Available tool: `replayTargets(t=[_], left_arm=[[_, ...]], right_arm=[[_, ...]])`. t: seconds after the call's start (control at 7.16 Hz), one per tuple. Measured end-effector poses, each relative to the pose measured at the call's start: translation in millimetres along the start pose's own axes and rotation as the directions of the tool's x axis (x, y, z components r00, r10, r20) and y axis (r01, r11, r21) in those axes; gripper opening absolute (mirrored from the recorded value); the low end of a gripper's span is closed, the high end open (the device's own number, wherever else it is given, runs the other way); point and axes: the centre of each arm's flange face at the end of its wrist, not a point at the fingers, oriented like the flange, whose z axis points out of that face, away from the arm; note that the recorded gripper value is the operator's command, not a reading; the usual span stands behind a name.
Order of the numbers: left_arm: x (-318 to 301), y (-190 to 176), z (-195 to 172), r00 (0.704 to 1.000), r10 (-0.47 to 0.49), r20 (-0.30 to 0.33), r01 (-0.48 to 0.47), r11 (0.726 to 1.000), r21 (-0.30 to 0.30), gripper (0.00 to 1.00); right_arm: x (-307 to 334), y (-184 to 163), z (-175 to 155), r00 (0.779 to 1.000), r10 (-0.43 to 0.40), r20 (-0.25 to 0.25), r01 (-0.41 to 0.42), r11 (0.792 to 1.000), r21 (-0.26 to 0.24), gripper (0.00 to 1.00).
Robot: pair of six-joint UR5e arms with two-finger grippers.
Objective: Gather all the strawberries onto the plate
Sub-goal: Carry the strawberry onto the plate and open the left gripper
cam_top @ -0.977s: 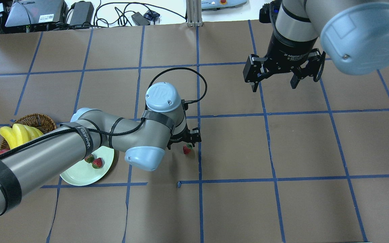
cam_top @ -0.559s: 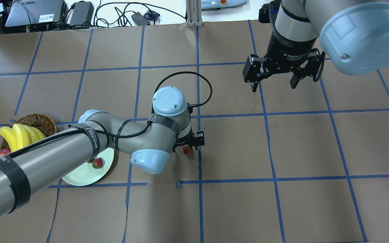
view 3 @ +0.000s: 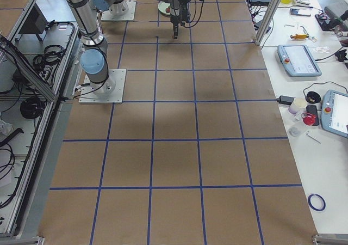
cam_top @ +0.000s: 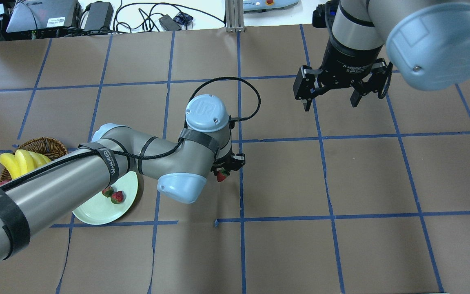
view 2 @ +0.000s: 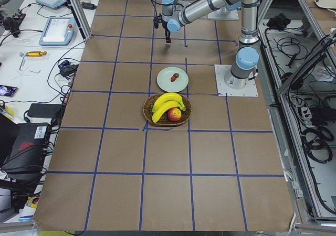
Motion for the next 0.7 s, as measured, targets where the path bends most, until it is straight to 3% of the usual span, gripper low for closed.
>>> replayTargets(t=[0.42, 0.7], left_arm=[[-84, -8, -27, 0.987, 0.09, 0.135, -0.074, 0.99, -0.118, 0.0], [-165, -15, -41, 0.972, 0.167, 0.164, -0.131, 0.969, -0.208, 0.0]], right_arm=[[0, 0, 0, 1.0, 0.0, 0.0, 0.0, 1.0, 0.0, 1.0], [0, 0, 0, 1.0, 0.0, 0.0, 0.0, 1.0, -0.002, 1.0]])
